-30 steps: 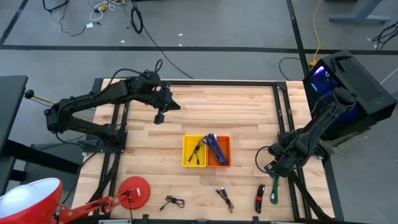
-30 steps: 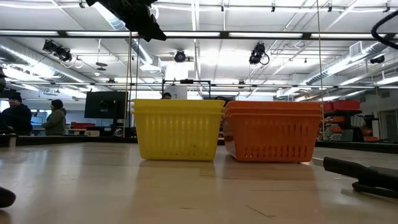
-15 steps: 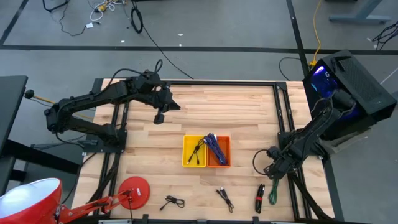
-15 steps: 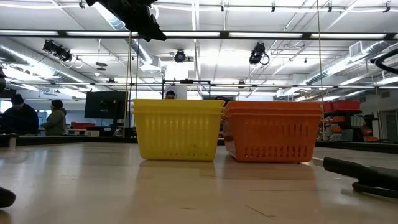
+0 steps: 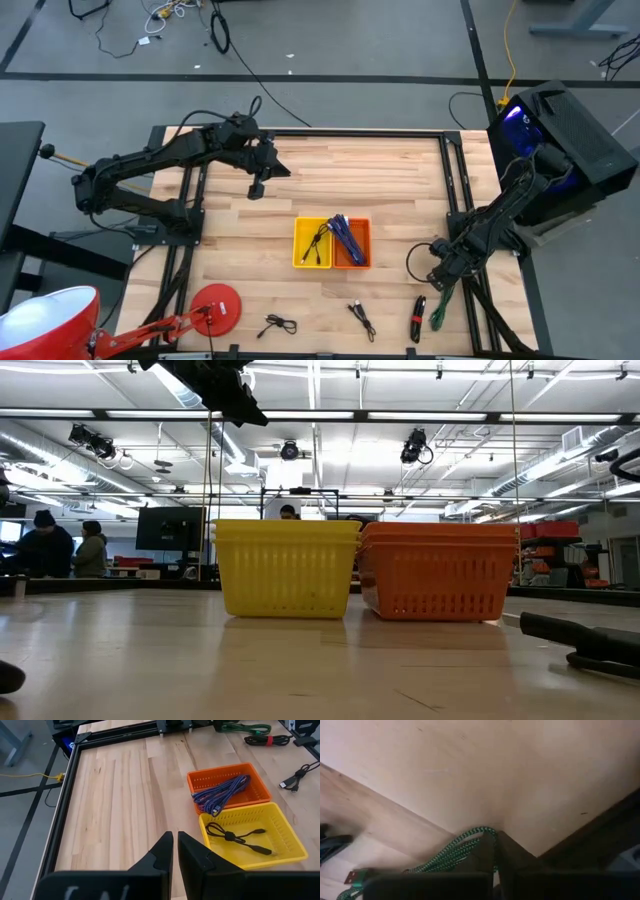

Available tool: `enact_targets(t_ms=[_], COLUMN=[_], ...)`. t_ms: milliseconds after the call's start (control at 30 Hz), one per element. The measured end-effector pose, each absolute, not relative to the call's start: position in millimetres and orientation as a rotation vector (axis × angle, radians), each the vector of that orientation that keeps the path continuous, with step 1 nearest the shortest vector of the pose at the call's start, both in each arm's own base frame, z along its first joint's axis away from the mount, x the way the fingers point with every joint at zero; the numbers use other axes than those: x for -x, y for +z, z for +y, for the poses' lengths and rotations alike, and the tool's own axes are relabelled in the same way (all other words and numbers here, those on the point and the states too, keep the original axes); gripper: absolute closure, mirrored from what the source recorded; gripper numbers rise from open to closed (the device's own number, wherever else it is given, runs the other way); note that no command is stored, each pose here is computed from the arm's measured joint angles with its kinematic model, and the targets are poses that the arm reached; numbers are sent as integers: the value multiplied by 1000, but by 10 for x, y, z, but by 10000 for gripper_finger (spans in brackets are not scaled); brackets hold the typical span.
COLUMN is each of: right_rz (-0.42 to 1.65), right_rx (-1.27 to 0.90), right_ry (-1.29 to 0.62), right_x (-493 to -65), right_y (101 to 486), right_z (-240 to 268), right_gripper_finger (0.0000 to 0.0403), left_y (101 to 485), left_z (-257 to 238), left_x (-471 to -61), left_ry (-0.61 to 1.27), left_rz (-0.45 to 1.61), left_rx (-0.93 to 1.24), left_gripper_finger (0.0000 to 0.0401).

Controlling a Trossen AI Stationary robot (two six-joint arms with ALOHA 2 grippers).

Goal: Pick & Place USB Port
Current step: Put the green patterned charger cable into the orange bin

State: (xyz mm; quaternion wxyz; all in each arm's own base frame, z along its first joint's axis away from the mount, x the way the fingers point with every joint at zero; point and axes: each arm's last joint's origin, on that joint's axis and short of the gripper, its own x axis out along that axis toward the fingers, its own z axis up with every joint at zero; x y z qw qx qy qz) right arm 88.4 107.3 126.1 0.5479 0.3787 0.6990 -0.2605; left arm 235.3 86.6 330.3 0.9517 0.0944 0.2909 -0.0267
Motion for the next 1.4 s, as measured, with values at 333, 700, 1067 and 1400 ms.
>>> enact_targets(t_ms=[333,700,1067,1400], right_rz=[1374,1116,896,704], right_rx=[-817,-558,-355,-273], right_ry=[-618,-639,-616,-497], right_x=[-1177,-1454,-1701,-2006], right_y=[1717,2481,2938,3154], right_z=[1013,815,571,285], right_gripper_finger=[401,402,403,403], left_y=[3303,3302,3302,3302], left_z=[866,867,867,867], left_x=[-2353,-2352,-2352,-2352], left_ry=[-57,-56,-50,-50], left_rz=[591,592,592,592], left_rx=[-202,-197,-179,-179], left_gripper_finger=[369,369,369,369])
